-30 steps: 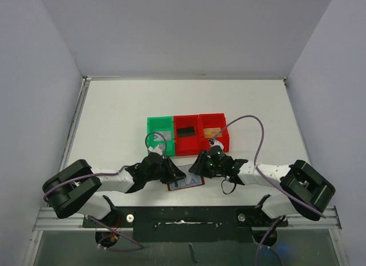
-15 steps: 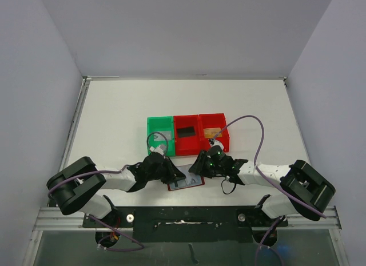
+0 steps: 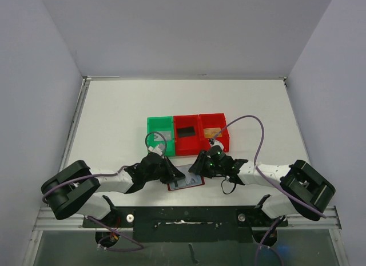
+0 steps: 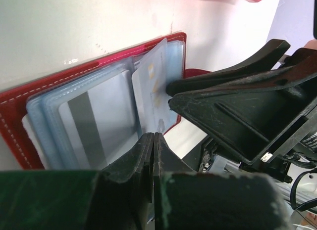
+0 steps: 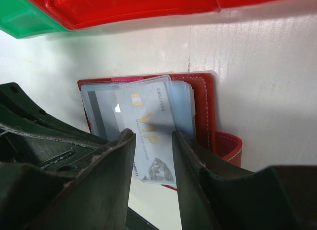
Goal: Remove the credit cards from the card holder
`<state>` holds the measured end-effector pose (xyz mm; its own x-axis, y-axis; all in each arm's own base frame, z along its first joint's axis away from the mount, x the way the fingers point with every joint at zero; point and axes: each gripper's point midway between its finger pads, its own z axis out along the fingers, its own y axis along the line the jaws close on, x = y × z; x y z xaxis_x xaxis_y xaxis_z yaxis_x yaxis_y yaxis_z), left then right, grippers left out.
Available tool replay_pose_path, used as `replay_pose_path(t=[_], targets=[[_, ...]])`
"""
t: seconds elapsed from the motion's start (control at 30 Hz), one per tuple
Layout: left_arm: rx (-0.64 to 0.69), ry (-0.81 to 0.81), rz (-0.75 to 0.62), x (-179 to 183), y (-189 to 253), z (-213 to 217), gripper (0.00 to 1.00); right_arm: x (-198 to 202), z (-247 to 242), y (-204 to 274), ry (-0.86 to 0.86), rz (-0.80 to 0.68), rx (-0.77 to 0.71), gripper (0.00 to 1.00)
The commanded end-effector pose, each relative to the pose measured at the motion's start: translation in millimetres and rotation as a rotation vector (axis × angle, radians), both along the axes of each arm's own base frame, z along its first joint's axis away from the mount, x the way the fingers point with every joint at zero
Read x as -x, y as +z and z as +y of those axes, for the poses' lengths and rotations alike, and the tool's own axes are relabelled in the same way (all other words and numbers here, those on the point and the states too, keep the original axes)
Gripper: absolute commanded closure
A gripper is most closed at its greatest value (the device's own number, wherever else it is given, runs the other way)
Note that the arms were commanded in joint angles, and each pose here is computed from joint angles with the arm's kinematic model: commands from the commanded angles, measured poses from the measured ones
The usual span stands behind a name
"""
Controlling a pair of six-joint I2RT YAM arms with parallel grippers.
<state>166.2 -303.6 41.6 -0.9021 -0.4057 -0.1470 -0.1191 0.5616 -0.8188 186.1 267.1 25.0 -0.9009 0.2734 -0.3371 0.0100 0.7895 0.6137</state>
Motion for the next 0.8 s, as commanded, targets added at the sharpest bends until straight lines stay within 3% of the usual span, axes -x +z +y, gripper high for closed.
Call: replay_pose_path(t=[0.0, 0.07, 0.23, 0.37, 0.53, 0.77], targets=[[0.051, 0.013, -0.04, -4, 13, -1, 1.0, 20, -34, -35, -0.014, 0.092, 0.168, 0.61], [0.052, 0.014, -0.04, -4, 14, -1, 1.0, 20, -35, -35, -0.014, 0.092, 0.168, 0.61], [0.039, 0.014, -0.03, -5, 9, -3, 0.81, 20, -33, -35, -0.014, 0.093, 0.165, 0.61], [0.034, -0.004, -0.025, -9, 4, -10, 0.76, 20, -32, -34, -0.014, 0.094, 0.16, 0.61], [0.03, -0.009, -0.015, -8, -2, -13, 0.76, 20, -32, -34, -0.013, 0.093, 0.155, 0.61], [0.034, -0.007, -0.025, -10, 1, -13, 0.96, 21, -32, -35, -0.013, 0.097, 0.157, 0.61]])
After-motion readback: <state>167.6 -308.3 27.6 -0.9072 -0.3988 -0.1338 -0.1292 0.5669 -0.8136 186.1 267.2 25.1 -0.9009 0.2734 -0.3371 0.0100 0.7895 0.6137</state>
